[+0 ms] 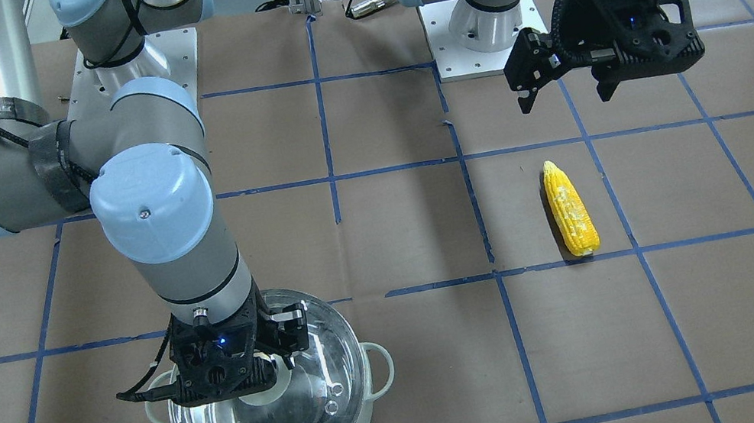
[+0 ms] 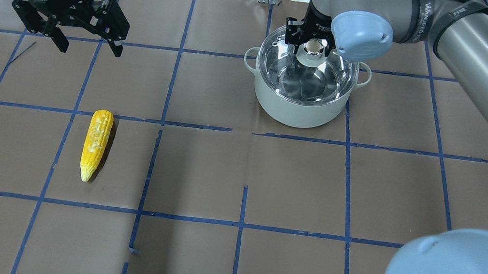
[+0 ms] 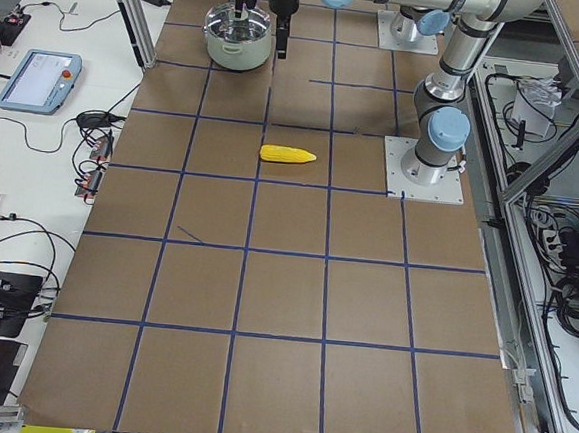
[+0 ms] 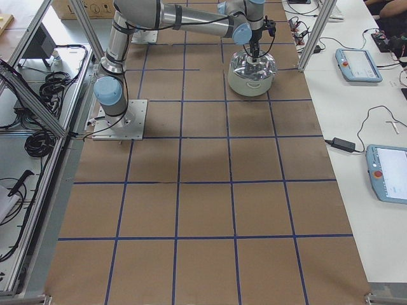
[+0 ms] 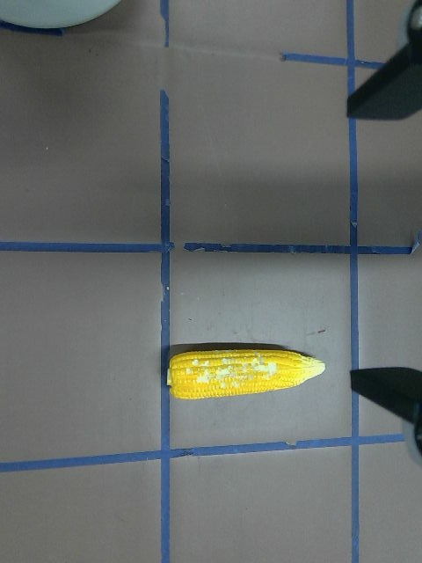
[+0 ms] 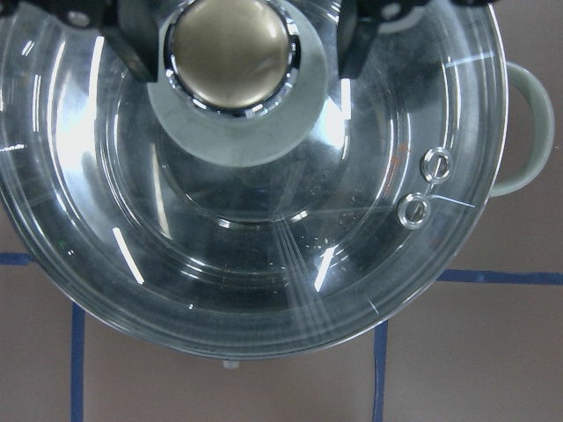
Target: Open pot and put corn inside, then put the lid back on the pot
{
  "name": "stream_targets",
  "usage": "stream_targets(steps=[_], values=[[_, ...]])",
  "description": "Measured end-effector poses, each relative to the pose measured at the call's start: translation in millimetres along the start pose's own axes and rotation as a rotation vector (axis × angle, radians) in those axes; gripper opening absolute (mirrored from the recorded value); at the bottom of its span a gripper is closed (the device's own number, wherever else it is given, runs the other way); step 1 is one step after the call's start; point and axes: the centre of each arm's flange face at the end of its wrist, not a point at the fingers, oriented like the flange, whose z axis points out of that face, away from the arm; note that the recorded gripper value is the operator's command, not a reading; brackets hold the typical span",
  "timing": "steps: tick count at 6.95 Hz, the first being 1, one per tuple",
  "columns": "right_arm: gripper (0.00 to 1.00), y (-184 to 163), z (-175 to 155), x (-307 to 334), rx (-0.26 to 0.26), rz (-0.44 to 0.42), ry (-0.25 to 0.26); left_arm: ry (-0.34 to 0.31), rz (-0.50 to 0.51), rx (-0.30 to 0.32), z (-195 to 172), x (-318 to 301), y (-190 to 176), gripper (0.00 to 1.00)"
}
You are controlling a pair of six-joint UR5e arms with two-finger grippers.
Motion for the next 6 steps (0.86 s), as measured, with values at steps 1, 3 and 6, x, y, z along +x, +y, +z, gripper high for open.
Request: stream_targets(steps=[1,3,6], values=[[0.55,-0.2,0.7,0.2,-0.001,0.000,0.000,0.000,0.000,0.000,0.0,0.0,0.0,1.00],[0.32,-2.9,2.5,1.5,0.005,0.002,-0.002,0.000,0.000,0.000,0.0,0.0,-0.4,1.00],[0.28,-7.3,-1.3,6.7,0.014,0.009,-0.002,0.000,0.000,0.000,0.0,-0.1,-2.1,1.00]])
